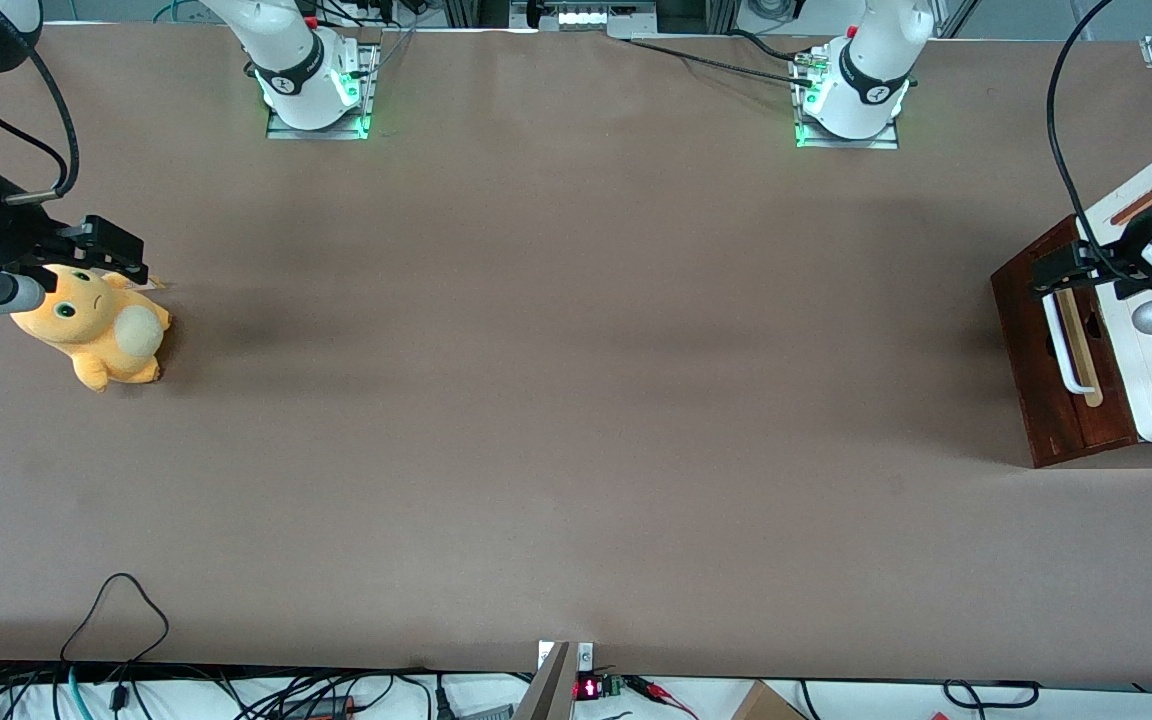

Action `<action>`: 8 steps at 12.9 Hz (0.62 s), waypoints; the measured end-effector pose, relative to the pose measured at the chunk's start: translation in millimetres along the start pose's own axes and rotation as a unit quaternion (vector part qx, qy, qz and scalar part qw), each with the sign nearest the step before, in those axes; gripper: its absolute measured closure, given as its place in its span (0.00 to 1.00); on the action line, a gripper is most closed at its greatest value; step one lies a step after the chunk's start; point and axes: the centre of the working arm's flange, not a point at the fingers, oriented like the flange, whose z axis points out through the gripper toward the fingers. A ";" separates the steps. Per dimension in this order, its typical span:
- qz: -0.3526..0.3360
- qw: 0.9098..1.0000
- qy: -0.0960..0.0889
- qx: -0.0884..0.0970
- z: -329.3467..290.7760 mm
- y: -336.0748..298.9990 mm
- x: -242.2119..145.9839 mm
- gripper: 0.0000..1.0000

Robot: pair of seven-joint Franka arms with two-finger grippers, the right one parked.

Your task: Open lower drawer with left arm only

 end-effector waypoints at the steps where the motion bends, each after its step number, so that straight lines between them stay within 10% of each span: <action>1: 0.000 1.000 -0.002 0.000 0.8 -0.9 0.0 0.00; 4: -0.002 1.000 -0.013 0.003 3.7 -3.6 -1.7 0.00; 8: 0.014 0.993 -0.023 0.119 8.5 10.9 0.5 0.02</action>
